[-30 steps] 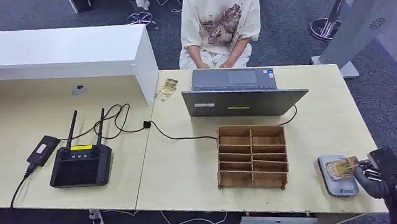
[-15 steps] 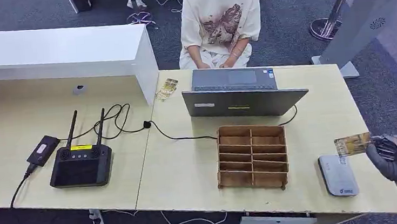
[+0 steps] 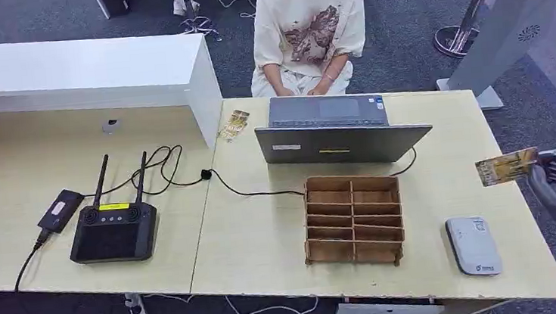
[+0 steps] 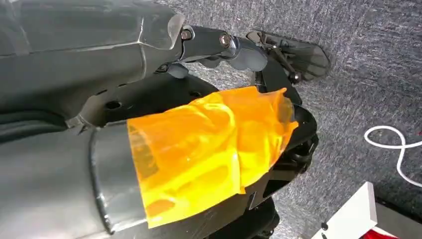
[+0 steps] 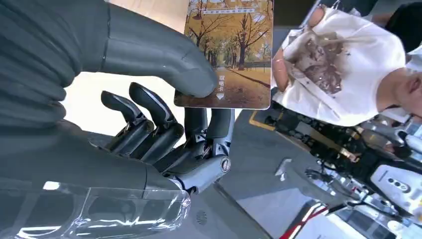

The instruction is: Pass the card to the sensor for recognition and then transmit it.

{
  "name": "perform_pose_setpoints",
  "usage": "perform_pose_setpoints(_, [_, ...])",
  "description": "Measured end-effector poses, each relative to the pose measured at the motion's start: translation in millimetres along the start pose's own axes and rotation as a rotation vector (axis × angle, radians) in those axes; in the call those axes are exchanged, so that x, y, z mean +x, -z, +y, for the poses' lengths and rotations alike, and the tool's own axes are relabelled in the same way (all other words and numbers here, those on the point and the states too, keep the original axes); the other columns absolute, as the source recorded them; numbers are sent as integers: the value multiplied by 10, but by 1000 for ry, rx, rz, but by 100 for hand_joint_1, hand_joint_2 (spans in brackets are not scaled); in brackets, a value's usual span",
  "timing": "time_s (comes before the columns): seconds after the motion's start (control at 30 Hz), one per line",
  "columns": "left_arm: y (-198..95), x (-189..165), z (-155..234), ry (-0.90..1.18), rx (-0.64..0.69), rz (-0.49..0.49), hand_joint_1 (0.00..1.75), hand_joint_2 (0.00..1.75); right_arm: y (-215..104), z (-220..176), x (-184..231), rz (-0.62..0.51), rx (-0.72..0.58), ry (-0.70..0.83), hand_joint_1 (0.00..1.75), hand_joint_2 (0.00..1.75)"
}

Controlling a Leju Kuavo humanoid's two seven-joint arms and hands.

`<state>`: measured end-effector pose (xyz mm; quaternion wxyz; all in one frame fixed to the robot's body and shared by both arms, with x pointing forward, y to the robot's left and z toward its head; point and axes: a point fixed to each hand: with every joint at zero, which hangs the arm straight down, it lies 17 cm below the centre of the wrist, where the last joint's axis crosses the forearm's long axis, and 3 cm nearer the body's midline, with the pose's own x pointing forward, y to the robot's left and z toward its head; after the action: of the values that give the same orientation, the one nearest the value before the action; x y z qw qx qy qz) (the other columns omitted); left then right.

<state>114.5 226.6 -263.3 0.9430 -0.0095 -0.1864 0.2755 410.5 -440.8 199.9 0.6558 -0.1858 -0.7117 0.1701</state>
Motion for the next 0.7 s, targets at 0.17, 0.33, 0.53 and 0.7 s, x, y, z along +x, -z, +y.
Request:
perform_pose_setpoints(0.17, [-1, -3, -4, 0, 0, 0, 0, 0, 23, 6, 70, -17, 5, -12, 175, 175])
perform_pose_setpoints(0.33, [-1, -3, -3, 0, 0, 0, 0, 0, 53, 6, 123, -35, 1, -43, 175, 175])
perform_pose_setpoints(0.53, [-2, 0, -9, -3, -2, -1, 0, 0, 243, 11, 374, -99, -13, -121, 175, 175])
perform_pose_setpoints(0.7, [-1, 0, -10, -5, -2, 0, 0, 0, 405, 36, 616, -173, -43, -217, 175, 175])
